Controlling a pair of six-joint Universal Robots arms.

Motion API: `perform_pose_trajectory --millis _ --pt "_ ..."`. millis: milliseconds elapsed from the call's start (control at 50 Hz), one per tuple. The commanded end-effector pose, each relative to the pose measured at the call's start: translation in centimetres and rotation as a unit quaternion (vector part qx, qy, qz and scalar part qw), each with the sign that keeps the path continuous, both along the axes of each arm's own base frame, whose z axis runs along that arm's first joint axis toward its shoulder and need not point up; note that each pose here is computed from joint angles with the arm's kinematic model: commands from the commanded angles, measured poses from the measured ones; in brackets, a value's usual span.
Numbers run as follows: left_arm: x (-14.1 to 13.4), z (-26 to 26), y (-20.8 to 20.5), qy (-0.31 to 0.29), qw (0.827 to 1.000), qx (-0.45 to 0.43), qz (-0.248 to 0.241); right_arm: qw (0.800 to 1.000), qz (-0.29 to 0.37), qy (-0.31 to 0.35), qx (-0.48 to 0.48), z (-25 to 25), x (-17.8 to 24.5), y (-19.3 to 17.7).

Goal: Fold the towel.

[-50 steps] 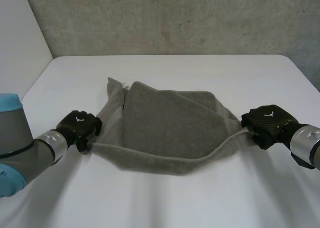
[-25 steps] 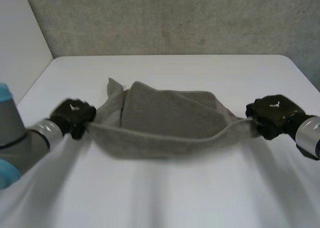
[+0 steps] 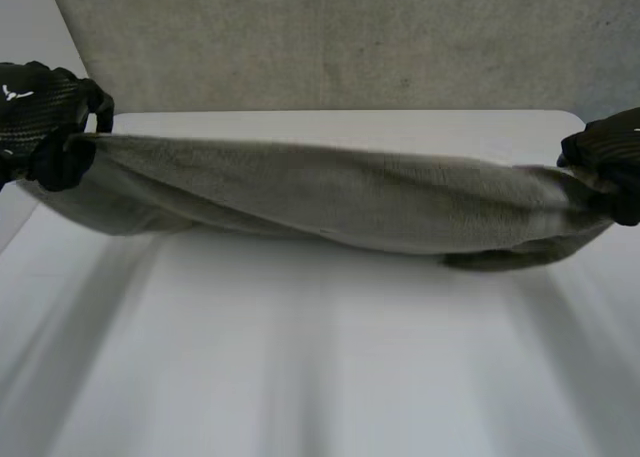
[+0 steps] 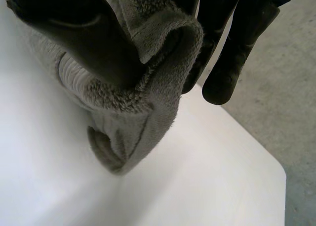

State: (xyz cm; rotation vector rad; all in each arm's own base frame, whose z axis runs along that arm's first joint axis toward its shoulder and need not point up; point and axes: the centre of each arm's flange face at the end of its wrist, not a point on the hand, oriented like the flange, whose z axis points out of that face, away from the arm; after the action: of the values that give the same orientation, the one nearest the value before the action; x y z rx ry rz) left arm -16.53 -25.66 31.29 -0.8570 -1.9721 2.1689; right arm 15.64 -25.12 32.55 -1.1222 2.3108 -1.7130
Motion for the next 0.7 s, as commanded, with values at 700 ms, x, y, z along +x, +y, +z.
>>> perform_pose_trajectory --millis 700 --pt "-4.0 6.5 -12.5 0.17 0.961 -0.218 -0.018 0.926 0.083 -0.11 -0.351 6.6 9.2 -9.2"
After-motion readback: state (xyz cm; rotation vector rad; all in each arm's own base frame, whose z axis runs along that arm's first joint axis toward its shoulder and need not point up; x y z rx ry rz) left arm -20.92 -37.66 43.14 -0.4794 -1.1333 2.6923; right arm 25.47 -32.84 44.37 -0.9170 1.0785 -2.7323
